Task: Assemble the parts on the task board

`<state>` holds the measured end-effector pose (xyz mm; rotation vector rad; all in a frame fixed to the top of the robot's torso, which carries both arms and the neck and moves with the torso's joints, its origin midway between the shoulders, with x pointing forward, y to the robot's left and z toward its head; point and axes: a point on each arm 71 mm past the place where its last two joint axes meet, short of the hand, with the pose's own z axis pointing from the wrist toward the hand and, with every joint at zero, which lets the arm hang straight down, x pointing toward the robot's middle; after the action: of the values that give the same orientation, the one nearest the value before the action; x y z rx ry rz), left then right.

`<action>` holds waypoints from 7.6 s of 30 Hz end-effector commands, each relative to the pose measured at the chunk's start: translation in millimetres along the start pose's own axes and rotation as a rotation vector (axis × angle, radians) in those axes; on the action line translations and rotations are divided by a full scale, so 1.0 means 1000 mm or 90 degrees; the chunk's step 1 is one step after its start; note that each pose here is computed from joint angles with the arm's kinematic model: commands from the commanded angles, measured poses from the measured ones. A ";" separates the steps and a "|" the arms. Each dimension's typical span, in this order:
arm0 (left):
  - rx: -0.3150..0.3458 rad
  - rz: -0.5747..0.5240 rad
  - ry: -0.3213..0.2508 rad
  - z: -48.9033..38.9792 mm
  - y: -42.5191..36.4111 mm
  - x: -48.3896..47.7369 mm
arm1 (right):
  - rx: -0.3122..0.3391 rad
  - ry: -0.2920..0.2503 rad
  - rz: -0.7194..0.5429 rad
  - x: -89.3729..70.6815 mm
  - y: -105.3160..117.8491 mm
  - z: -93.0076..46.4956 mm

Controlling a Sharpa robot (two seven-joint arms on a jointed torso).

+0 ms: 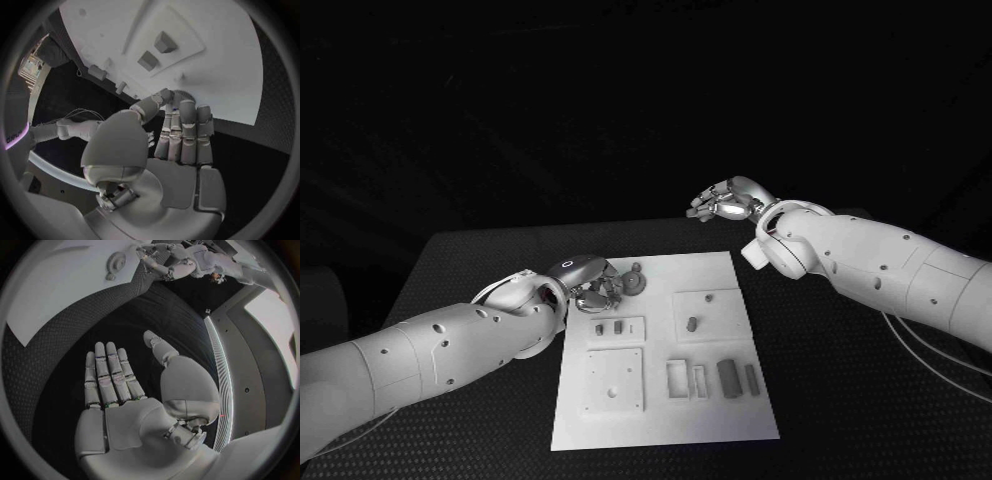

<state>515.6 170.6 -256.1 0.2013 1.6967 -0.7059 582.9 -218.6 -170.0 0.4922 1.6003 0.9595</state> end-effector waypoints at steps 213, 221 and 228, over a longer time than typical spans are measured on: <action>-0.069 -0.722 -0.175 -0.0347 0.0588 -0.0886 | -0.113 0.235 -0.596 0.074 -0.032 -0.064; -0.071 -0.724 -0.177 -0.0344 0.0588 -0.0885 | -0.111 0.245 -0.601 0.080 -0.033 -0.062; -0.074 -0.723 -0.177 -0.0343 0.0594 -0.0885 | -0.105 0.263 -0.607 0.086 -0.038 -0.064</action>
<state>539.2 259.7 -191.8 -0.9774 1.4858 -1.3428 510.2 -196.4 -241.6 -0.5685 1.7701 0.4664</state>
